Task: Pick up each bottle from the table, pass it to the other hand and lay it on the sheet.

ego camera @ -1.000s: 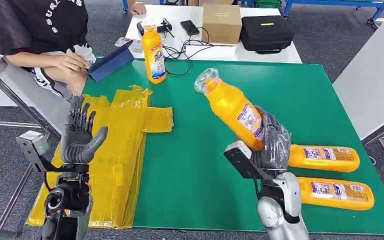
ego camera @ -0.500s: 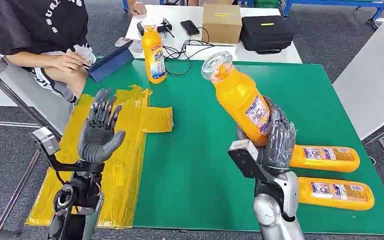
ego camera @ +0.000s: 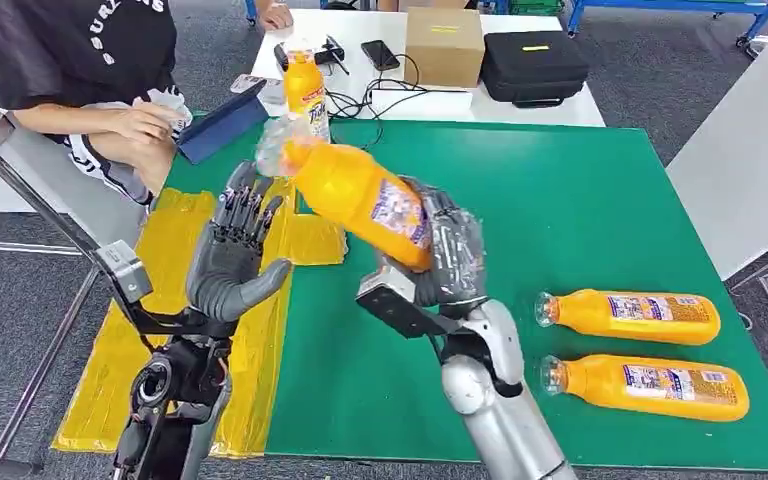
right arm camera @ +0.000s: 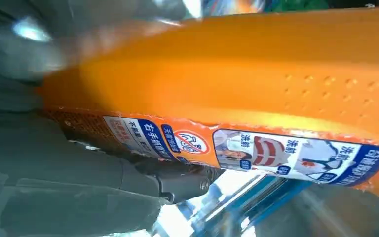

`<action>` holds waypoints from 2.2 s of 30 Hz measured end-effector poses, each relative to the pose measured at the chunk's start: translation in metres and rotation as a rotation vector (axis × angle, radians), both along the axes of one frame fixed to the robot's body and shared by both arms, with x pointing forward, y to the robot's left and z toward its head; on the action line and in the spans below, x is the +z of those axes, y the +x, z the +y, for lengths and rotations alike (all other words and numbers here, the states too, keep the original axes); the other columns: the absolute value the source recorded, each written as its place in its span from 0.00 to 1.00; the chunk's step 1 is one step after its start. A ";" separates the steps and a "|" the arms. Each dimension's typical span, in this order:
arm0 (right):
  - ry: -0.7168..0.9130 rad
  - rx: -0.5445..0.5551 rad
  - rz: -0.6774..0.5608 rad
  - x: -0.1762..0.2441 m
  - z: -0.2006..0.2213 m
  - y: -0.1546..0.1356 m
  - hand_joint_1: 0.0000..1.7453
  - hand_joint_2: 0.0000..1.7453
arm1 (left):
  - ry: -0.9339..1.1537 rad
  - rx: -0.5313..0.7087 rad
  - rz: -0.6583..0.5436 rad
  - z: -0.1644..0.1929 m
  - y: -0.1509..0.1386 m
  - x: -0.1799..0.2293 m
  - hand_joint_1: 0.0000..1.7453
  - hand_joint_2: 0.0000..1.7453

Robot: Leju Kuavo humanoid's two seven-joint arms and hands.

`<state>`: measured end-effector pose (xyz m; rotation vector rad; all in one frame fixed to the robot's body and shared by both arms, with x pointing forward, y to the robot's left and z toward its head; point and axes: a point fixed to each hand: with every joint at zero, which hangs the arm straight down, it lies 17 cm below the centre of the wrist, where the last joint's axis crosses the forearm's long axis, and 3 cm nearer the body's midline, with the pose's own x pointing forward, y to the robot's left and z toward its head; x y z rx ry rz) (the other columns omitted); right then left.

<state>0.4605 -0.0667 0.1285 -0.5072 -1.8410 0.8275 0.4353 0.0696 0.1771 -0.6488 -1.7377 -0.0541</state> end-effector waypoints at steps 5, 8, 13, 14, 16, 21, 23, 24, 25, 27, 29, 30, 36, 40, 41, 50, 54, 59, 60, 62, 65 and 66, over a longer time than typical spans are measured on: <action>-0.023 0.080 0.013 -0.004 0.034 -0.003 1.00 1.00 | 0.001 -0.010 -0.015 -0.002 0.002 0.005 0.00 1.00; -0.029 0.096 0.018 -0.006 0.040 -0.005 1.00 1.00 | 0.003 -0.010 -0.016 -0.002 0.002 0.004 0.00 1.00; -0.056 0.153 0.044 -0.015 0.056 -0.013 1.00 1.00 | 0.004 -0.008 -0.014 0.000 0.003 0.004 0.00 1.00; -0.063 0.171 0.050 -0.017 0.062 -0.016 1.00 1.00 | -0.003 -0.008 -0.011 0.000 0.004 0.004 0.00 1.00; -0.075 0.207 0.050 -0.019 0.074 -0.024 1.00 1.00 | -0.013 -0.012 -0.009 0.001 0.005 0.003 0.00 1.00; -0.093 0.275 0.060 -0.021 0.098 -0.039 1.00 1.00 | -0.032 -0.010 0.014 0.005 0.009 -0.007 0.00 1.00; -0.107 0.281 0.070 -0.023 0.102 -0.041 1.00 1.00 | -0.040 -0.006 0.018 0.007 0.009 -0.009 0.00 1.00; -0.112 0.282 0.073 -0.024 0.103 -0.042 1.00 1.00 | -0.041 -0.004 0.020 0.008 0.009 -0.010 0.00 1.00; -0.116 0.282 0.075 -0.025 0.104 -0.042 1.00 1.00 | -0.041 -0.002 0.023 0.009 0.010 -0.011 0.00 1.00; -0.123 0.285 0.076 -0.025 0.105 -0.042 1.00 1.00 | -0.039 -0.001 0.027 0.010 0.010 -0.013 0.00 1.00; -0.133 0.291 0.073 -0.026 0.107 -0.041 1.00 1.00 | -0.040 0.001 0.031 0.011 0.009 -0.015 0.00 1.00; -0.137 0.293 0.071 -0.025 0.108 -0.040 1.00 1.00 | -0.039 0.001 0.034 0.012 0.009 -0.016 0.00 1.00; -0.151 0.312 0.081 -0.029 0.112 -0.041 1.00 1.00 | -0.043 0.017 0.056 0.017 0.008 -0.024 1.00 1.00; -0.156 0.315 0.091 -0.032 0.113 -0.041 1.00 1.00 | -0.042 0.034 0.067 0.020 0.007 -0.027 1.00 1.00; -0.158 0.316 0.093 -0.033 0.114 -0.042 1.00 1.00 | -0.042 0.037 0.068 0.021 0.007 -0.028 1.00 1.00; -0.162 0.316 0.106 -0.037 0.115 -0.043 1.00 1.00 | -0.047 0.055 0.077 0.025 0.008 -0.030 1.00 1.00; -0.166 0.309 0.113 -0.039 0.114 -0.042 0.86 1.00 | -0.046 0.062 0.081 0.026 0.009 -0.030 1.00 1.00; -0.187 0.308 0.115 -0.044 0.114 -0.045 0.00 1.00 | -0.044 0.072 0.084 0.027 0.010 -0.031 1.00 1.00; -0.193 0.310 0.117 -0.047 0.114 -0.048 0.00 1.00 | -0.042 0.078 0.082 0.028 0.011 -0.031 1.00 1.00; -0.194 0.306 0.121 -0.052 0.113 -0.051 0.00 1.00 | -0.033 0.105 0.072 0.033 0.014 -0.030 1.00 1.00; -0.177 0.285 0.107 -0.049 0.106 -0.051 0.00 1.00 | 0.000 0.150 0.062 0.040 0.017 -0.031 1.00 1.00; -0.163 0.279 0.105 -0.047 0.103 -0.051 0.00 1.00 | 0.017 0.170 0.057 0.043 0.018 -0.032 1.00 1.00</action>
